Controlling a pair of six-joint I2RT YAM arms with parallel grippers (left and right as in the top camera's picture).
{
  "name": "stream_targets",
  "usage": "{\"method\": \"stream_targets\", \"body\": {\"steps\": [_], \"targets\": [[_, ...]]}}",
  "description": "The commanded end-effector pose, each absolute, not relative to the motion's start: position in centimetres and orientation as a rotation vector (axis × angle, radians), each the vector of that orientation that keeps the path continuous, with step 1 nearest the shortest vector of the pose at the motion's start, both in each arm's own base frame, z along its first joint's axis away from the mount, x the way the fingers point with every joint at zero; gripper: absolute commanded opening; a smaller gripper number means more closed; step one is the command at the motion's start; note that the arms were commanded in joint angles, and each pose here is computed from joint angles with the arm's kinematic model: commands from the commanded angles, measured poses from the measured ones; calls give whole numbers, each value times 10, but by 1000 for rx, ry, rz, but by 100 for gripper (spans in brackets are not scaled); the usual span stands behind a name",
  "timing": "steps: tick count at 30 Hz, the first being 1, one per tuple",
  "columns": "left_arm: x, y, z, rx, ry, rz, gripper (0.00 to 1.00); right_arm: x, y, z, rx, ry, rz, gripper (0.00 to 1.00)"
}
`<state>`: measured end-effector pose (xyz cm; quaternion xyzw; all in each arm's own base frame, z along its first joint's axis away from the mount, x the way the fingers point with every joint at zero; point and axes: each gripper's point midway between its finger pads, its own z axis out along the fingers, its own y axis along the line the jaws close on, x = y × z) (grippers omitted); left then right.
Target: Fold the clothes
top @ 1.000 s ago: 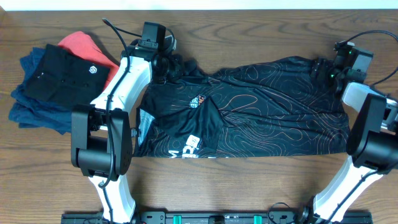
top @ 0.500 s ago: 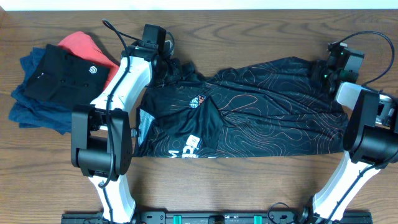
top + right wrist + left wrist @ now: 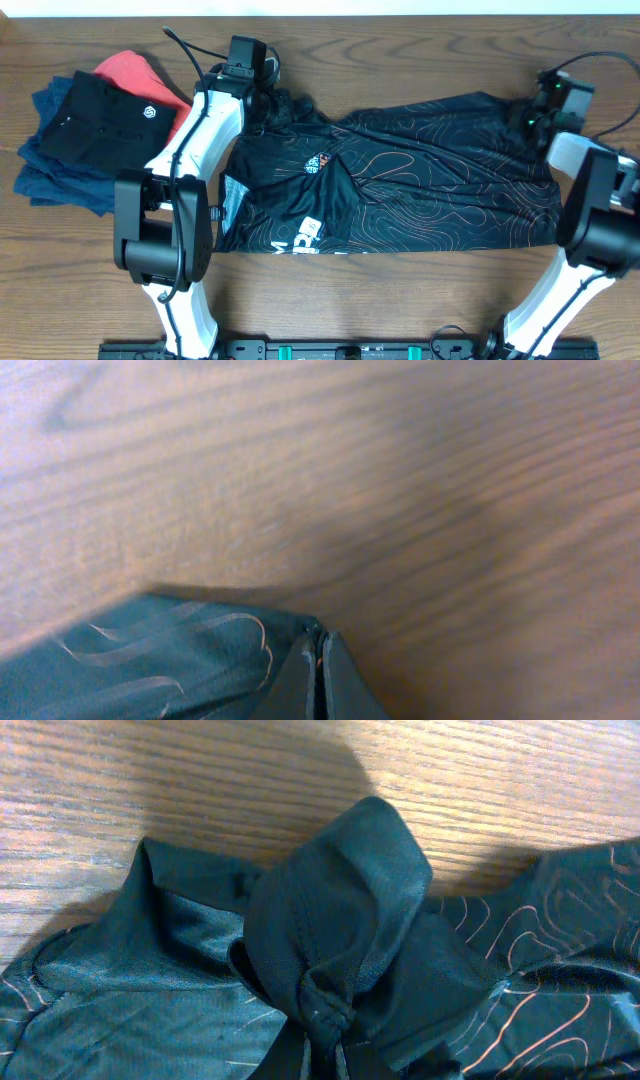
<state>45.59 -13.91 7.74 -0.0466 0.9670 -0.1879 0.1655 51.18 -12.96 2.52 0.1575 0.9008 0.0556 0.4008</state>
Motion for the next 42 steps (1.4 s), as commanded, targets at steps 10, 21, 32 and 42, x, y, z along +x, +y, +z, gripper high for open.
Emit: {"method": "stream_targets", "body": {"steps": [10, 21, 32, 42], "targets": [[408, -143, 124, -98, 2824, -638, 6, 442, -156, 118, 540, 2358, -53, 1], [335, -129, 116, -159, 3127, -583, 6, 347, -163, 104, 701, 2657, -263, 1], [290, -120, 118, -185, 3321, -542, 6, 305, -161, 94, 743, 2819, -368, 1], [282, -117, 119, -196, 3357, -520, 6, 296, -165, 94, 792, 2828, -422, 1]]}}
